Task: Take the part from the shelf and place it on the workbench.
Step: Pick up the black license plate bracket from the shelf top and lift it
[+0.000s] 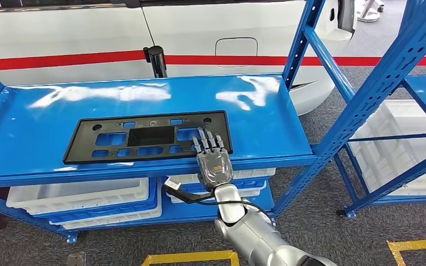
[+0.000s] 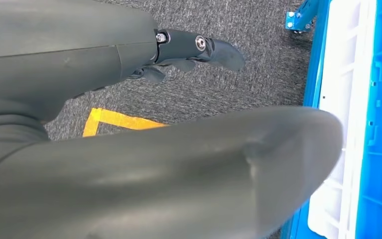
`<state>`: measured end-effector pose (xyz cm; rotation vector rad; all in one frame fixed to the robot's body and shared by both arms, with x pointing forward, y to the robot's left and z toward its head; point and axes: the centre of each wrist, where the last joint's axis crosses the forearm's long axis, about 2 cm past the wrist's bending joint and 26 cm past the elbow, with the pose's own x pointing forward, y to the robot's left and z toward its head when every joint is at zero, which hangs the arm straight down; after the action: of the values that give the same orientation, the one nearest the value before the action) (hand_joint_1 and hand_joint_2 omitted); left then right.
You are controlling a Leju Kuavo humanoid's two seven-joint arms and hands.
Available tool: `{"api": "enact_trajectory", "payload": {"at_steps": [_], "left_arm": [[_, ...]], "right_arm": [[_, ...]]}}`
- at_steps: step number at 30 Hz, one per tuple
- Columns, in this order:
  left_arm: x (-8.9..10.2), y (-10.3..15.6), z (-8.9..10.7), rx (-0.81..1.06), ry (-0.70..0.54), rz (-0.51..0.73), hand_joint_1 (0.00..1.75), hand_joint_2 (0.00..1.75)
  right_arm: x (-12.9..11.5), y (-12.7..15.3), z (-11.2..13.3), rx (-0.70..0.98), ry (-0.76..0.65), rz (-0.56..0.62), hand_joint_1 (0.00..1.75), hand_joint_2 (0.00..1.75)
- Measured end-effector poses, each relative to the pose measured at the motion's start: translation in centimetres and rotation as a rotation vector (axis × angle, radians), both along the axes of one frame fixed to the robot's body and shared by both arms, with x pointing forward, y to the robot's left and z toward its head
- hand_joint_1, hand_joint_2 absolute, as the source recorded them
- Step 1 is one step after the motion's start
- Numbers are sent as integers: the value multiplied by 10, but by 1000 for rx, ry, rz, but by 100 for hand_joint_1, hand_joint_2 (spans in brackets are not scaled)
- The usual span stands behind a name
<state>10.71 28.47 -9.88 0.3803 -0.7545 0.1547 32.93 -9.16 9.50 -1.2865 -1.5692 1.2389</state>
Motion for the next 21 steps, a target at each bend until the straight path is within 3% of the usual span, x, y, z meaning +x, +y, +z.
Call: {"api": "enact_trajectory", "payload": {"at_steps": [11,16,17,20,21], "left_arm": [[-4,-4,-1,-8,-4,8,0,0],[-5,-4,-1,-9,-12,20,0,0],[-5,-4,-1,-8,-13,21,0,0],[-5,-4,-1,-8,-16,23,0,0],[-5,-4,-1,-9,-17,23,0,0]], "right_arm": [[-2,-8,1,11,-51,71,0,175],[-6,-15,5,48,-94,30,0,175],[-7,-16,5,52,-101,23,19,175],[-8,-19,6,54,-118,13,127,175],[-9,-20,6,54,-122,7,147,175]]}}
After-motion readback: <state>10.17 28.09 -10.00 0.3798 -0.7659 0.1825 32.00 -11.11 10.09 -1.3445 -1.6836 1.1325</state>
